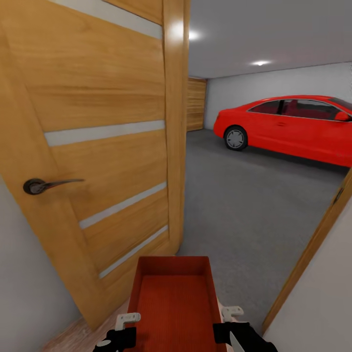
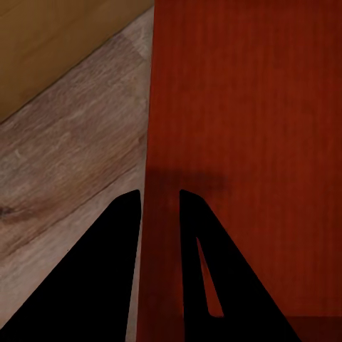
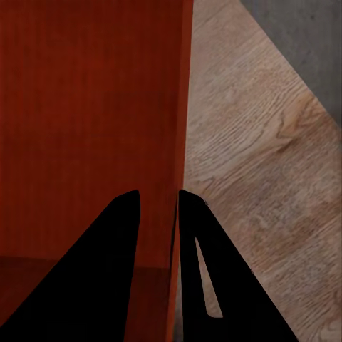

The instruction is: Move the two storage containers from the living room to the garage. In the garage, place one container on the floor and stack the other container on top of it (either order is fine).

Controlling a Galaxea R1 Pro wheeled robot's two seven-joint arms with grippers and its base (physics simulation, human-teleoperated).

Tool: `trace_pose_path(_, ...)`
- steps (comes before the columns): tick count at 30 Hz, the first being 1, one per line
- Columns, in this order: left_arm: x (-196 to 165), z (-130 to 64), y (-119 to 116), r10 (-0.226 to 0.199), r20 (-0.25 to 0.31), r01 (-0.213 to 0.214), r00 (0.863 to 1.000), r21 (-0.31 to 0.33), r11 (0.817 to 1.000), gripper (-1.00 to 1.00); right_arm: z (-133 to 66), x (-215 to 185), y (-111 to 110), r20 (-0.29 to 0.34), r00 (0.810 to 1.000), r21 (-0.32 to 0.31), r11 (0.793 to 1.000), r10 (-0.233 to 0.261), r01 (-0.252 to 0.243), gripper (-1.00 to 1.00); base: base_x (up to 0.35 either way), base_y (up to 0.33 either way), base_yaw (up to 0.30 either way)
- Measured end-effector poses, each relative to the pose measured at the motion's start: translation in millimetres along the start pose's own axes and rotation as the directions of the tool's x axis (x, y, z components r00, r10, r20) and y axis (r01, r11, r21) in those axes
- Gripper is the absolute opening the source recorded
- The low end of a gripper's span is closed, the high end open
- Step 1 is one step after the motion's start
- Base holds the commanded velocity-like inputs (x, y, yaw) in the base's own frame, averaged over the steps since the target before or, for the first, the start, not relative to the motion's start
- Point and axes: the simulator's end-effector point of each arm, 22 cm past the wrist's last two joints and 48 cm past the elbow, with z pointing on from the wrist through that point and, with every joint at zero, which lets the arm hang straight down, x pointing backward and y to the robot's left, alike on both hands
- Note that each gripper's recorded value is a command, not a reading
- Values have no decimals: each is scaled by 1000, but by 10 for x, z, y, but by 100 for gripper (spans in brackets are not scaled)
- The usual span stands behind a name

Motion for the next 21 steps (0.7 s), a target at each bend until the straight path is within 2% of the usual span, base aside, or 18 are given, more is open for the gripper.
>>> trace_pose_path(5, 1, 0, 0, 1, 0, -1, 1000, 0, 1000, -100, 0, 4, 0, 0, 1000, 0, 1000, 1, -1, -100, 141, 11, -37)
trace_pose_path(14, -6, -2, -2, 1, 1, -1, 1000, 0, 1000, -100, -3, -2, -1, 1, 1000, 0, 1000, 1, -1, -100, 128, 56, -170)
trace_pose_path(21, -8, -1, -1, 0, 2, 0, 1000, 0, 1000, -100, -3, -6, 0, 2, 1000, 0, 1000, 0, 0, -100, 48, 10, -31)
